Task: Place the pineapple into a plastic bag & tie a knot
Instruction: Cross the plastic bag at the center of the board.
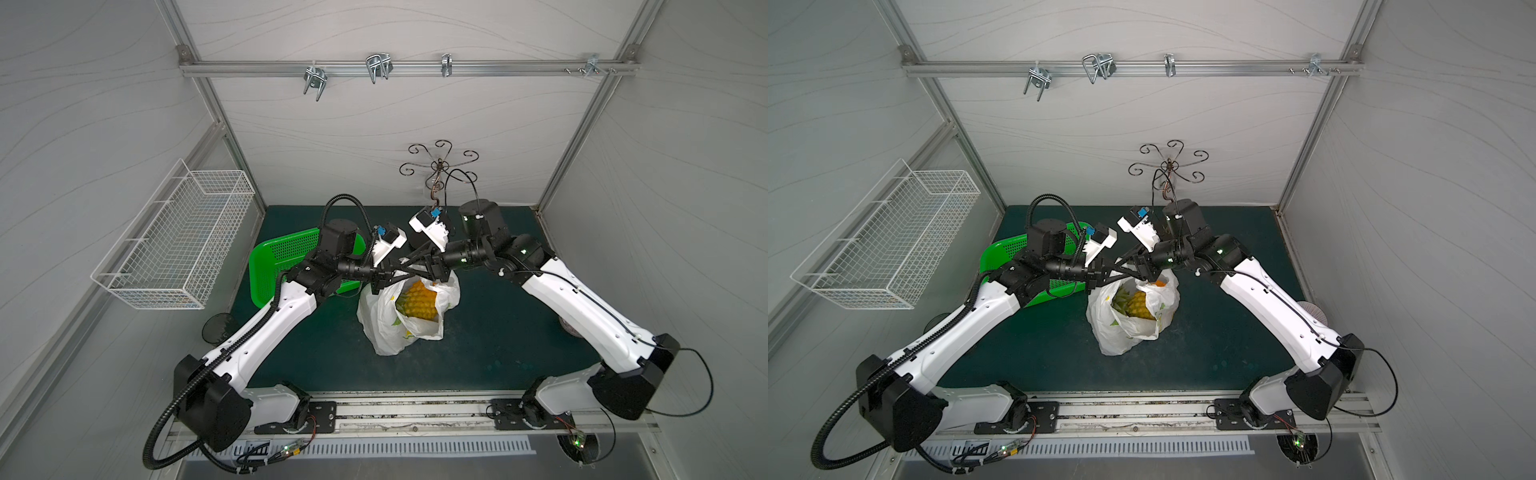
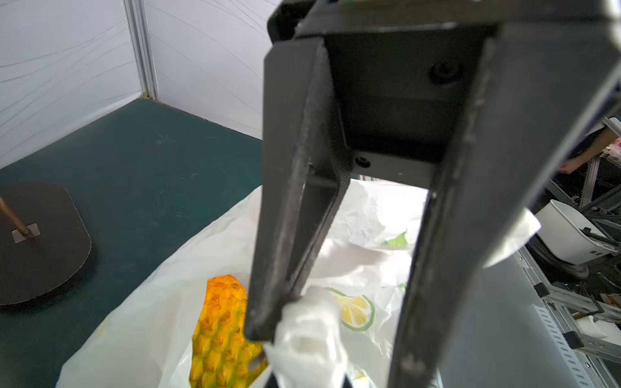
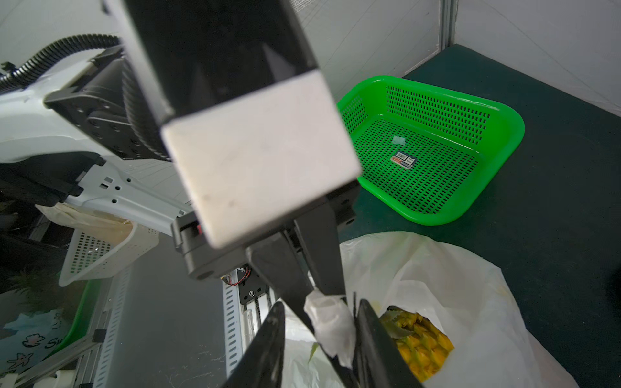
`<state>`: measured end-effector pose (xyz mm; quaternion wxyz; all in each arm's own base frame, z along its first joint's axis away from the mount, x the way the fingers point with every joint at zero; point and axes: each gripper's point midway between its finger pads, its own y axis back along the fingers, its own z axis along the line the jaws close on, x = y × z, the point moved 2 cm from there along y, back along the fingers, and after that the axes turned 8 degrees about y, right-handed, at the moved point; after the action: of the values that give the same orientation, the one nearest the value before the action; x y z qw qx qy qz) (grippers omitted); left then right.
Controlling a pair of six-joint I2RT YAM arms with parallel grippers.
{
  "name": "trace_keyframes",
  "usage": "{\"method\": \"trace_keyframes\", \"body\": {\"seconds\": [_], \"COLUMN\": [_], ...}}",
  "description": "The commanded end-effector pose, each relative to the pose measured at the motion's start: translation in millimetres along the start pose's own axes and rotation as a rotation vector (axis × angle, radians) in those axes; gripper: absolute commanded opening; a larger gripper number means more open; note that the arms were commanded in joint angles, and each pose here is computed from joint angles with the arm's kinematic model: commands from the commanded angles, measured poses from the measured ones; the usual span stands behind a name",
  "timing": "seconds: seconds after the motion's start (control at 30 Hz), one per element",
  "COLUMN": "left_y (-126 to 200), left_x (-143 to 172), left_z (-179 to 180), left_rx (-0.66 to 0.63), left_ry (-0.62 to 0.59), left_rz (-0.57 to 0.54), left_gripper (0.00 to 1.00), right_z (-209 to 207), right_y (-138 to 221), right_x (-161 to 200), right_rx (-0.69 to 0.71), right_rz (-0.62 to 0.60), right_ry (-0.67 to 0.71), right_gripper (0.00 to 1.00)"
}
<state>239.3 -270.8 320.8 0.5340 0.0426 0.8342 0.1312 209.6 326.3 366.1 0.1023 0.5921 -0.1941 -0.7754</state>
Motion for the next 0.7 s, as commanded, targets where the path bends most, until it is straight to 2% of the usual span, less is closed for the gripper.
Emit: {"method": "trace_keyframes", "body": {"seconds": [0.0,0.17,0.33,0.47,0.5,0.6,0.67], "left_y": [2,2,2,5,5,9,11], "left_x": [-24,-23,-22,-18,-17,-9,-2], "left_z": [-11,-11,-12,-15,-15,-18,-20], "left_rx": [0.031,0.033,0.039,0.040,0.034,0.031,0.040], "left_ry": [-0.086,-0.089,-0.090,-0.098,-0.098,-0.110,-0.114], "left_rz": [-0.044,-0.044,-0.040,-0.029,-0.027,-0.016,-0.011], "left_gripper": [0.00,0.00,0.00,0.00,0.02,0.26,0.35], "right_z": [5,3,4,1,1,0,1], "right_y": [-1,-3,-5,-4,-4,-3,-2], "right_x": [-7,-6,-5,-5,-5,-6,-8], "right_rx": [-0.022,-0.028,-0.034,-0.015,-0.009,-0.002,-0.001], "right_rz": [-0.013,-0.012,-0.014,-0.020,-0.021,-0.025,-0.030], "right_ry": [-0.005,-0.012,-0.011,-0.003,-0.004,0.000,0.006], "right_gripper": [0.32,0.23,0.02,0.00,0.00,0.00,0.00]}}
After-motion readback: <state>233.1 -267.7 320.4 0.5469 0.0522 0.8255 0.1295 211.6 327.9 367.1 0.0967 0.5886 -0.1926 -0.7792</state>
